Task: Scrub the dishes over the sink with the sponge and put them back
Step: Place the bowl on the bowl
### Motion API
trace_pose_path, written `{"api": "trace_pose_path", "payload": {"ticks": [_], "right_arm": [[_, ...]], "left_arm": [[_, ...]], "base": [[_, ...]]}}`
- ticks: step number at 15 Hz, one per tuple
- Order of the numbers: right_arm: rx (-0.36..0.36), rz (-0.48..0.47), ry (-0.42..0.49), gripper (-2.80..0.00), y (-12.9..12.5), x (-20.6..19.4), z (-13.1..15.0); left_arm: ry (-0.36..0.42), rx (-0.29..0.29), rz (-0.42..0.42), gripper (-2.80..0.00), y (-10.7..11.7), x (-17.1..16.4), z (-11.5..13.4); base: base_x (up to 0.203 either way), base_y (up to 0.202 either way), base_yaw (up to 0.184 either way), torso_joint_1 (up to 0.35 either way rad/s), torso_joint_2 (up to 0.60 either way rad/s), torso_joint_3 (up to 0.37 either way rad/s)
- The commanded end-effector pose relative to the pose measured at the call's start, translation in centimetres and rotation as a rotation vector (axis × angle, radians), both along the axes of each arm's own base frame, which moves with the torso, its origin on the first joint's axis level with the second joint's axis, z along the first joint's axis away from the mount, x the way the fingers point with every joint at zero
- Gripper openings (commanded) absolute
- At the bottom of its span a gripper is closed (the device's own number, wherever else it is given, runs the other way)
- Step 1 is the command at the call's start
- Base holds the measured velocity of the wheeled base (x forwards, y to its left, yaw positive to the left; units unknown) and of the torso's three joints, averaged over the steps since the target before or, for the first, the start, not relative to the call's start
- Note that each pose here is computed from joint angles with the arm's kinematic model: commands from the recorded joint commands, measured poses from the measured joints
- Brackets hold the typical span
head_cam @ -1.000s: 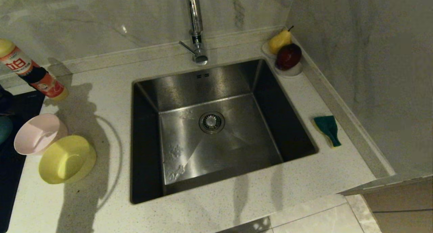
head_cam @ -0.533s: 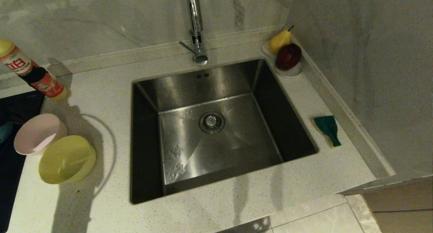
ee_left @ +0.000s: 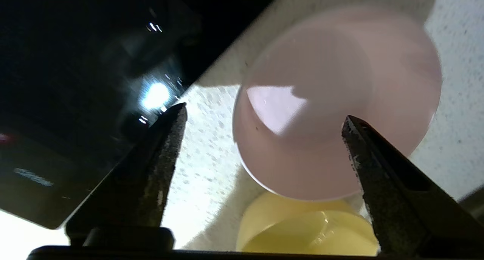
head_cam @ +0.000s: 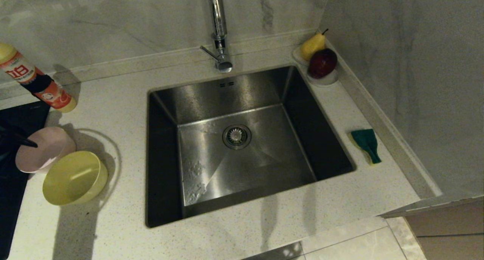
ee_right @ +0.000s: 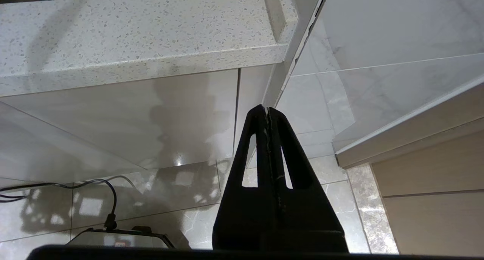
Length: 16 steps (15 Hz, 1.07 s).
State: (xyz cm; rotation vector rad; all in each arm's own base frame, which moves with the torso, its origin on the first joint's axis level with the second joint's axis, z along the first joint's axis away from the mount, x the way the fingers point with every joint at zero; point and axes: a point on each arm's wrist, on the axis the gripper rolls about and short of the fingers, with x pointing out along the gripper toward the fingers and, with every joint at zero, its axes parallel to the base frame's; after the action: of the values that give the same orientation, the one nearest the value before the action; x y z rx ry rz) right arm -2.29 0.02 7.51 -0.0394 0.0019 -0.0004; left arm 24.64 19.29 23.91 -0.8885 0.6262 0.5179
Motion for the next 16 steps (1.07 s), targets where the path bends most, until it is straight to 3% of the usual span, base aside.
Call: {"api": "trace_pose_path", "payload": {"ticks": [1,16], "right_arm": [[-0.001,-0.001,0.001,-2.8,0.0,0.0,0.0],[-0.001,0.0,0.001,-2.8,0.0,0.0,0.0]], "left_arm": [[0.004,-0.041,-0.005,0.0,0.0,0.0,-0.6],[0.012,-0.108,0.001,0.0,0.8,1.1,-3.7]], "base": [[0.0,0.0,0.0,0.0,0.0,0.0],[0.0,0.0,0.0,0.0,0.0,0.0]]}}
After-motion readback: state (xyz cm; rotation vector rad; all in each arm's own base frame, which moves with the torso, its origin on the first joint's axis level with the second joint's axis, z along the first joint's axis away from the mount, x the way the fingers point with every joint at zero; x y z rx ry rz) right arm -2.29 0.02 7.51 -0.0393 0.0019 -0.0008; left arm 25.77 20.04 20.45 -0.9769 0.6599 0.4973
